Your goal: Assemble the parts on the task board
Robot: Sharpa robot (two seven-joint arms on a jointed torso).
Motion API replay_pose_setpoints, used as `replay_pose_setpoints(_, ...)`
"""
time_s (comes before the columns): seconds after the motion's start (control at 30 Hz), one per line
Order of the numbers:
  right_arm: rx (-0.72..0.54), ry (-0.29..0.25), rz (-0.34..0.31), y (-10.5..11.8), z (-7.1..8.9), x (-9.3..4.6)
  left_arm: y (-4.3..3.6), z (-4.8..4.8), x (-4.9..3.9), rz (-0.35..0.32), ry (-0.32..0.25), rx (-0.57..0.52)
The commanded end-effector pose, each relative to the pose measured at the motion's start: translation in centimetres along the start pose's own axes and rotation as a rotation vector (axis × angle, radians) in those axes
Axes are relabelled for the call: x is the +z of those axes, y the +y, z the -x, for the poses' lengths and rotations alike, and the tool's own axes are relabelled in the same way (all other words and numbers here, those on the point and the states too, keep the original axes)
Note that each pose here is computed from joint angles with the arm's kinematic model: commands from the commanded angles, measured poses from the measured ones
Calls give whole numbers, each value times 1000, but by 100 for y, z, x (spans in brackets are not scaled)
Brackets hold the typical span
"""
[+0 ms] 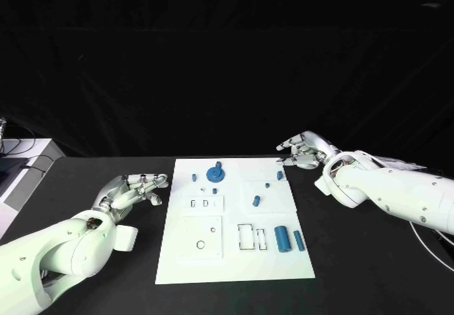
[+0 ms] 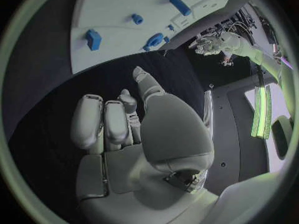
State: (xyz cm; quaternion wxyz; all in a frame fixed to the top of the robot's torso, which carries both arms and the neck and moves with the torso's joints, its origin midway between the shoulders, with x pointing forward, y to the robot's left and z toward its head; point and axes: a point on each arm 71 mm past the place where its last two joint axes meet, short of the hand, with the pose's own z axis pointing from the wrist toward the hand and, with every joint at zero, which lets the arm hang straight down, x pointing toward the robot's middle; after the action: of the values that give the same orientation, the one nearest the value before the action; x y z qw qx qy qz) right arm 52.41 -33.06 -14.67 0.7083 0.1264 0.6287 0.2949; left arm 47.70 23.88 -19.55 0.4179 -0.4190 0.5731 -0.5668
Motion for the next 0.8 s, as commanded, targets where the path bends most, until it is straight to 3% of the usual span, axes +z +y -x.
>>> replay_pose_setpoints(0.03,-5,71,29,-50,-21,-22,-28,-28,-15,-21,22,-7)
replay_pose_setpoints(0.4,-99,125,-7,-200,-123,-66,-53,-41,-33,-24,29,-11)
replay_pose_setpoints(0.8,-114,141,-45,-276,-251,-67,-72,-49,-25,-30,31,-14)
